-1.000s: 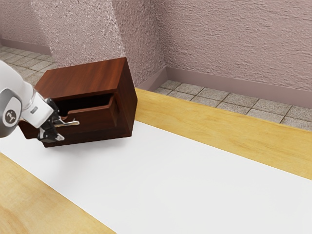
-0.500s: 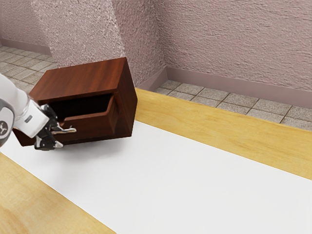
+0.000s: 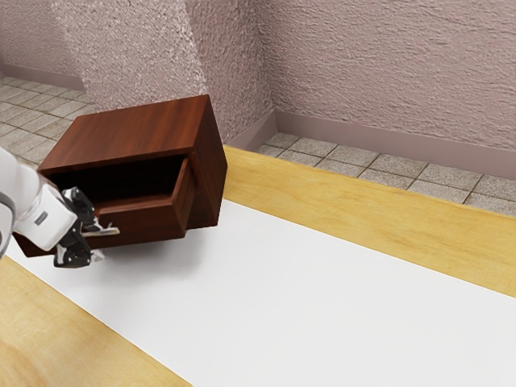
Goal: Pull the drawer handle with one arm to open the drawer
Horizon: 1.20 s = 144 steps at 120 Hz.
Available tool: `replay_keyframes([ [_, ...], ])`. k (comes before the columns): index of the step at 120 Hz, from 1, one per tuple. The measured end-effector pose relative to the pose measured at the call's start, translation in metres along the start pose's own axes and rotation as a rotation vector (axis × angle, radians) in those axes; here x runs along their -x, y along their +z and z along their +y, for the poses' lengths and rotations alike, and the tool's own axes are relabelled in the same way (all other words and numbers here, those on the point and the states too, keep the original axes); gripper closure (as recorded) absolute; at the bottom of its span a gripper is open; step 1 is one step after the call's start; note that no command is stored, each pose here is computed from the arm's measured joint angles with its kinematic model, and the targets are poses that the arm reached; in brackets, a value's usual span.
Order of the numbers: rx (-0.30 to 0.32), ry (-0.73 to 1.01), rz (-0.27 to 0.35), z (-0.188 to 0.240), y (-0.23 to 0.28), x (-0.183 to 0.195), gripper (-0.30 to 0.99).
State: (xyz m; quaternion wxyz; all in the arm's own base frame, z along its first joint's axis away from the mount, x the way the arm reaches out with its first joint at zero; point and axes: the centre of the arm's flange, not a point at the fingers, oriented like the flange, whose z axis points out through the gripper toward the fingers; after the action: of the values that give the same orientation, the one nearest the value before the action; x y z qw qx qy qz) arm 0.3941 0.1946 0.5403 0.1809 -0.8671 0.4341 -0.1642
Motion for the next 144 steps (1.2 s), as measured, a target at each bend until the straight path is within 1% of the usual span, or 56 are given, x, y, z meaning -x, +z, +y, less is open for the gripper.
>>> replay_keyframes([
  [18,-0.002,0.004,0.005,0.012,-0.003,-0.005,0.37],
  [44,-0.006,-0.015,0.017,0.027,-0.008,-0.005,0.38],
  [48,-0.009,-0.020,0.020,0.028,-0.009,-0.005,0.42],
  [55,-0.019,-0.025,0.020,0.031,-0.014,-0.003,0.53],
  [60,-0.026,-0.037,0.018,0.032,-0.017,0.001,0.64],
  [62,-0.028,-0.040,0.017,0.033,-0.019,0.002,0.61],
  [64,-0.029,-0.040,0.016,0.034,-0.019,0.003,0.62],
  [82,-0.036,-0.034,0.014,0.043,-0.028,0.003,0.50],
  [87,-0.064,-0.010,0.018,0.048,-0.043,-0.007,0.41],
  [90,-0.094,0.013,0.021,0.051,-0.060,-0.017,0.36],
  [96,-0.184,0.071,0.028,0.058,-0.116,-0.047,0.28],
  [101,-0.246,0.099,0.030,0.063,-0.172,-0.073,0.23],
  [104,-0.264,0.099,0.035,0.066,-0.202,-0.087,0.20],
  [106,-0.264,0.096,0.043,0.071,-0.220,-0.096,0.18],
  [109,-0.244,0.097,0.062,0.081,-0.239,-0.111,0.16],
  [112,-0.208,0.103,0.085,0.095,-0.251,-0.125,0.14],
  [117,-0.120,0.132,0.129,0.125,-0.261,-0.152,0.12],
  [122,-0.036,0.144,0.136,0.153,-0.266,-0.169,0.09],
  [126,0.020,0.110,0.112,0.164,-0.269,-0.171,0.08],
  [130,0.080,0.040,0.076,0.162,-0.263,-0.164,0.06],
  [139,0.211,-0.127,-0.046,0.148,-0.229,-0.152,0.04],
  [144,0.260,-0.214,-0.110,0.137,-0.210,-0.153,0.03],
])
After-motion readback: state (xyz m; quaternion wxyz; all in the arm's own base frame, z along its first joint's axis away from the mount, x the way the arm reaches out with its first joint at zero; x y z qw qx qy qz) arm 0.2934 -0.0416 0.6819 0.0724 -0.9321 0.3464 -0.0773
